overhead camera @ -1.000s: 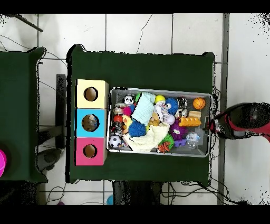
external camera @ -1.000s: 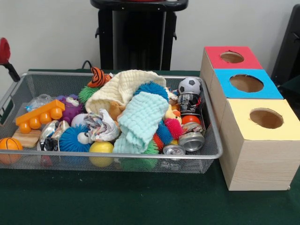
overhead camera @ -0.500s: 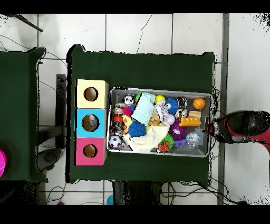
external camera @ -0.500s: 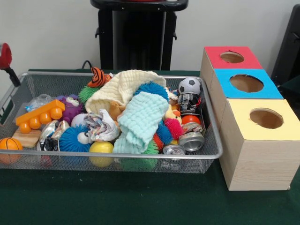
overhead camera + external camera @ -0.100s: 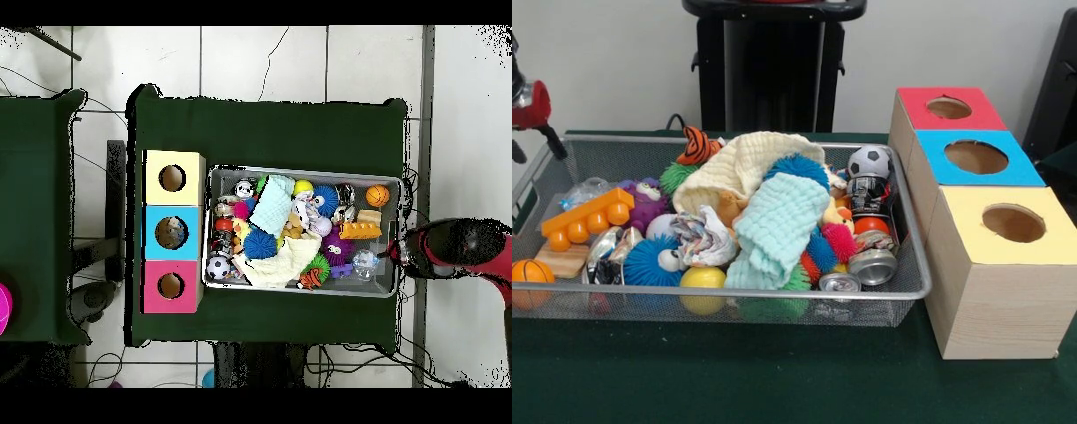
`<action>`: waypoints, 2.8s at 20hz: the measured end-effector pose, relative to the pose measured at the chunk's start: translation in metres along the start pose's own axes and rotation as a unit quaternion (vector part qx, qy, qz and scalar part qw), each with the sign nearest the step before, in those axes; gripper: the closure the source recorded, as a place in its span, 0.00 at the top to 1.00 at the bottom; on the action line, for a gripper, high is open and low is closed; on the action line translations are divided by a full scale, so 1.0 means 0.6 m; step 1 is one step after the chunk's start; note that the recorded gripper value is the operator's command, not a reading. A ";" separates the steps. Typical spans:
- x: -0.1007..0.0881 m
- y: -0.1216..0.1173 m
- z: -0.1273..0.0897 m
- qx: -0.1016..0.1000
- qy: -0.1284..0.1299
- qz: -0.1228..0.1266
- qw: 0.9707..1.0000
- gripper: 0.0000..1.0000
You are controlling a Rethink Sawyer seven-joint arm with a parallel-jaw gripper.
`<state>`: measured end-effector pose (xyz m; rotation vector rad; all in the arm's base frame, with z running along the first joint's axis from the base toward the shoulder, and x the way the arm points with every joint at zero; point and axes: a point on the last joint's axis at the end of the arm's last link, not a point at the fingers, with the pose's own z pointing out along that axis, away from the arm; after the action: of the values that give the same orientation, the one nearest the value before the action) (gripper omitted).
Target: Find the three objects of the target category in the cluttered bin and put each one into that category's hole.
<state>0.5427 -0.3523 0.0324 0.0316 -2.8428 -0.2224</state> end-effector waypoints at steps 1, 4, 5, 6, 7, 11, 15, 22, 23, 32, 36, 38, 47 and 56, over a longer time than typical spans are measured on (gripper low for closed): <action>0.002 0.004 0.001 -0.001 0.002 -0.002 1.000 1.00; 0.019 0.025 0.004 -0.004 0.010 -0.010 1.000 1.00; 0.021 0.028 0.004 -0.004 0.010 -0.012 1.000 1.00; 0.024 0.031 0.005 -0.004 0.011 -0.013 1.000 1.00; 0.029 0.035 0.006 -0.004 0.010 -0.015 1.000 1.00; 0.046 0.046 0.012 -0.003 0.005 -0.020 1.000 1.00; 0.063 0.046 0.028 0.001 -0.004 -0.022 1.000 1.00; 0.078 0.036 0.086 0.006 -0.013 -0.027 1.000 1.00; 0.078 0.036 0.092 0.005 -0.013 -0.028 1.000 1.00; 0.094 0.048 0.167 -0.019 0.000 -0.036 0.999 1.00; 0.096 0.042 0.174 -0.022 -0.005 -0.032 0.999 1.00; 0.096 0.040 0.175 -0.022 -0.007 -0.030 0.999 1.00; 0.088 0.032 0.178 -0.019 -0.012 -0.028 0.999 1.00; 0.047 0.032 0.171 -0.007 -0.022 -0.031 0.999 1.00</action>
<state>0.4865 -0.3192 -0.0536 0.1141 -2.8856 -0.2603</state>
